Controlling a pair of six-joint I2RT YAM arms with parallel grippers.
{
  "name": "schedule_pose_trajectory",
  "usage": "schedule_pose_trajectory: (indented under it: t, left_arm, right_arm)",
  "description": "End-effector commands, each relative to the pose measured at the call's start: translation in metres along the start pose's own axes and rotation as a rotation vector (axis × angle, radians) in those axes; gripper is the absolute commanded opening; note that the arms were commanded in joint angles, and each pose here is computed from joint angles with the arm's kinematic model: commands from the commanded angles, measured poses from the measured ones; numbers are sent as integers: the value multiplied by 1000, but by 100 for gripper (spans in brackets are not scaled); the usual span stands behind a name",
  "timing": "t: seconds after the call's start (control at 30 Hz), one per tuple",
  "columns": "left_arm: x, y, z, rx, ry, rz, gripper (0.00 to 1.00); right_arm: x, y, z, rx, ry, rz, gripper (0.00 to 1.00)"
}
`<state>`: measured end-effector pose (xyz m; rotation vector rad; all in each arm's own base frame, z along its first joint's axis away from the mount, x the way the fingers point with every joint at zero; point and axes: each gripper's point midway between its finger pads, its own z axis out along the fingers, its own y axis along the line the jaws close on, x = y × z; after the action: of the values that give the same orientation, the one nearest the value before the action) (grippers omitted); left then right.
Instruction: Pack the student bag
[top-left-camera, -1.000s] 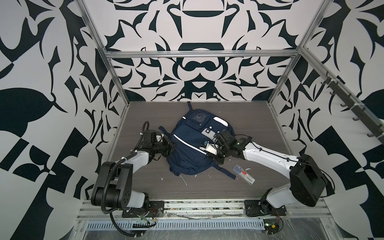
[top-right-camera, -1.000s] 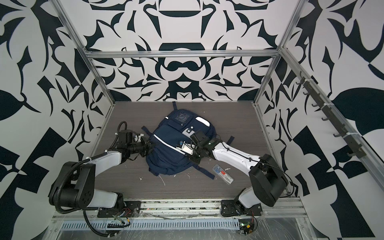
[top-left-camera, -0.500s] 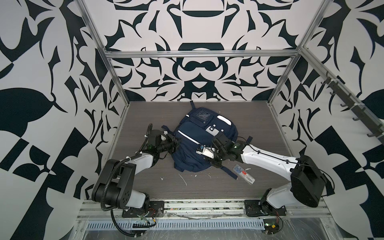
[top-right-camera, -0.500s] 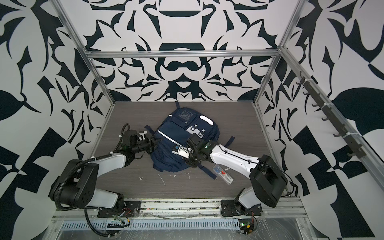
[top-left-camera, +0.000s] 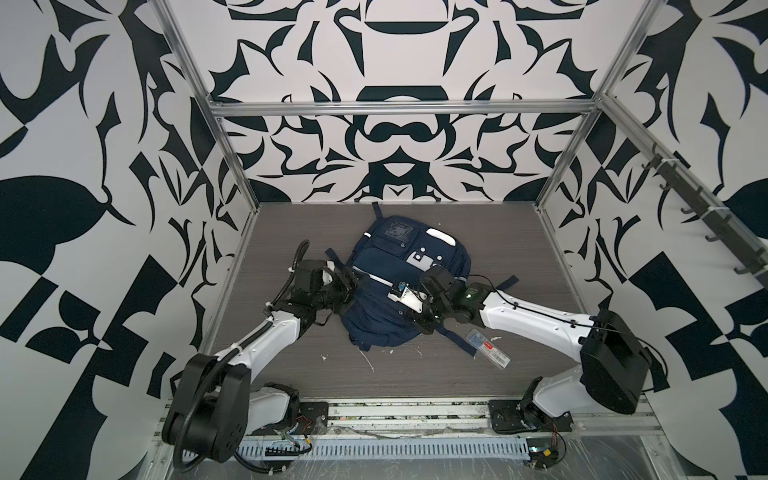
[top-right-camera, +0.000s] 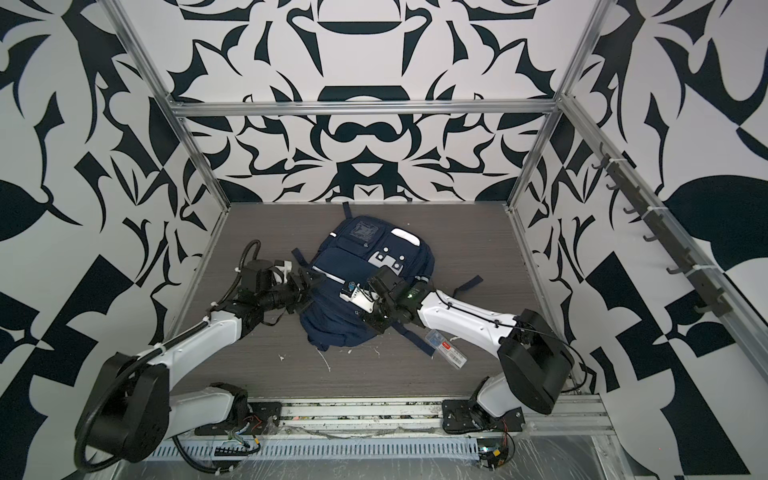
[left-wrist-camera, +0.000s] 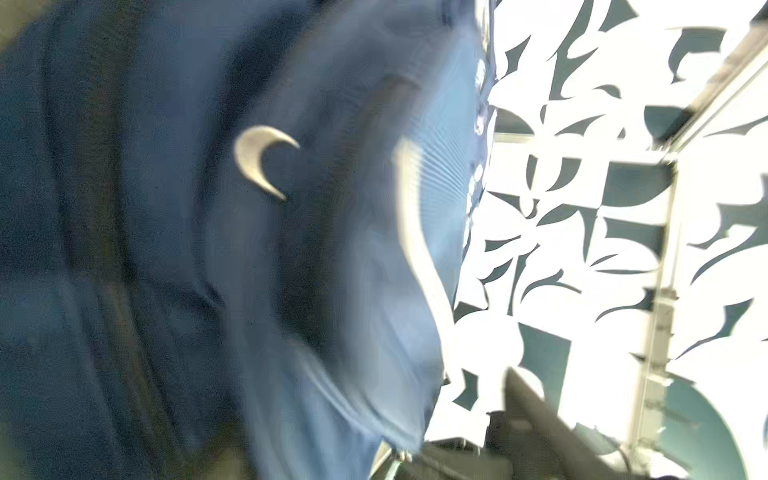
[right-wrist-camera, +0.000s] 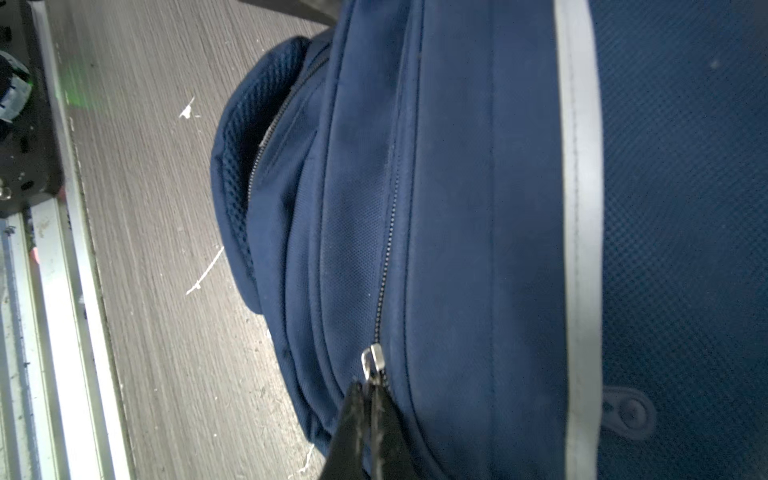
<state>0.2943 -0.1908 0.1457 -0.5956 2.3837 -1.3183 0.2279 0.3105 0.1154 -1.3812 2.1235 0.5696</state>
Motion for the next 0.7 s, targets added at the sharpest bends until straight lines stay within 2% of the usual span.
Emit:
schedule_pose_trajectory:
  t: [0.0, 0.17, 0.3, 0.4, 0.67]
  left_arm:
    - [7, 19, -26, -212, 15, 192, 100]
    - [-24, -7, -40, -318, -30, 412, 100]
    - [-58, -31, -31, -335, -98, 547, 99]
    - [-75, -37, -8, -335, -60, 579, 99]
    - [-87, -46, 68, -254, 176, 557, 97]
  right_arm:
    - [-28, -2, -21, 22, -122, -12, 0]
    - [-16, -11, -32, 38, -114, 90, 0]
    - [-10, -19, -43, 54, -123, 141, 0]
    - [-8, -25, -51, 68, -139, 170, 0]
    - [8, -47, -62, 142, -93, 262, 0]
